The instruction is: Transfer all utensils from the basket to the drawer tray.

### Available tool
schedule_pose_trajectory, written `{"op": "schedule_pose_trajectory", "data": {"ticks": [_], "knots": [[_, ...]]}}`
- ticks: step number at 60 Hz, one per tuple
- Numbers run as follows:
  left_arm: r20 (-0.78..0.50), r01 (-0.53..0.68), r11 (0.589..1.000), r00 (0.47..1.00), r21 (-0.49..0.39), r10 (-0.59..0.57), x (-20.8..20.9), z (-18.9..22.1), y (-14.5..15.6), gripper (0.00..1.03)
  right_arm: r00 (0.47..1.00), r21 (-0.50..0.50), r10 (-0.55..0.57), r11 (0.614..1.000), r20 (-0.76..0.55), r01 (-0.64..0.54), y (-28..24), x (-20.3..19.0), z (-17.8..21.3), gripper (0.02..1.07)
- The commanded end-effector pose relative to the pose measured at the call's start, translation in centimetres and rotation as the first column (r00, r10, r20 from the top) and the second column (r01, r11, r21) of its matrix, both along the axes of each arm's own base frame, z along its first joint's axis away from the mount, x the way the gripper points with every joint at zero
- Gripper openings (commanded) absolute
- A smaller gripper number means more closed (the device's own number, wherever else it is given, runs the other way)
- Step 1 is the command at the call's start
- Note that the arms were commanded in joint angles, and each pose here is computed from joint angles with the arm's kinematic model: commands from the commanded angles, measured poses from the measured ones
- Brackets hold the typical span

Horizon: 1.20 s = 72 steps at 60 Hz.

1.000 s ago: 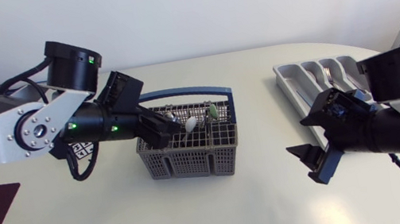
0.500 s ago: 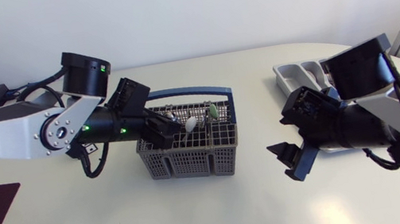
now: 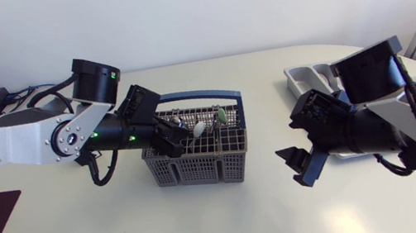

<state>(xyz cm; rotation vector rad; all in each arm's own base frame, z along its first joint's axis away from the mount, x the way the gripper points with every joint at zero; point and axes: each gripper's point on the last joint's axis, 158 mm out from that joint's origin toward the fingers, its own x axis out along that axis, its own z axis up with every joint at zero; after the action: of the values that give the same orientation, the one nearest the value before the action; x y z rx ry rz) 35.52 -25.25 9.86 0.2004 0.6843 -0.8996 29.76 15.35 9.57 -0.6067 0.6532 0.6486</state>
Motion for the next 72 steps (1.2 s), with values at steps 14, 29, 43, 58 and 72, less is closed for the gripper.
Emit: {"op": "schedule_pose_trajectory", "data": {"ticks": [14, 29, 43, 58, 72], "knots": [[0.010, 0.001, 0.999, 1.000, -0.048, -0.001, -0.4, 2.0, 0.4, 0.04, 1.000, 0.006, -0.009, 1.000, -0.002, 0.009, 0.1, -0.1, -0.3, 0.86], [-0.003, -0.014, 0.990, 1.000, -0.140, 0.014, -0.7, 5.7, 1.0, 0.04, 1.000, 0.008, -0.007, 1.000, 0.002, 0.007, 0.2, -0.1, -0.1, 0.86], [-0.069, -0.018, 0.964, 0.998, -0.266, 0.000, -1.4, 9.3, 1.6, 0.04, 1.000, 0.017, 0.007, 1.000, 0.023, -0.007, 0.4, -0.4, 0.9, 0.86], [-0.048, 0.026, 0.939, 0.998, -0.343, -0.045, -4.1, 13.5, 1.0, 0.04, 0.996, 0.062, 0.038, 0.997, 0.079, -0.043, 1.1, -1.4, 4.0, 0.86], [0.024, 0.096, 0.914, 0.995, -0.394, -0.094, -7.3, 17.5, -0.4, 0.04, 0.990, 0.126, 0.089, 0.987, 0.106, -0.103, 1.9, -3.0, 7.0, 0.86]]}}
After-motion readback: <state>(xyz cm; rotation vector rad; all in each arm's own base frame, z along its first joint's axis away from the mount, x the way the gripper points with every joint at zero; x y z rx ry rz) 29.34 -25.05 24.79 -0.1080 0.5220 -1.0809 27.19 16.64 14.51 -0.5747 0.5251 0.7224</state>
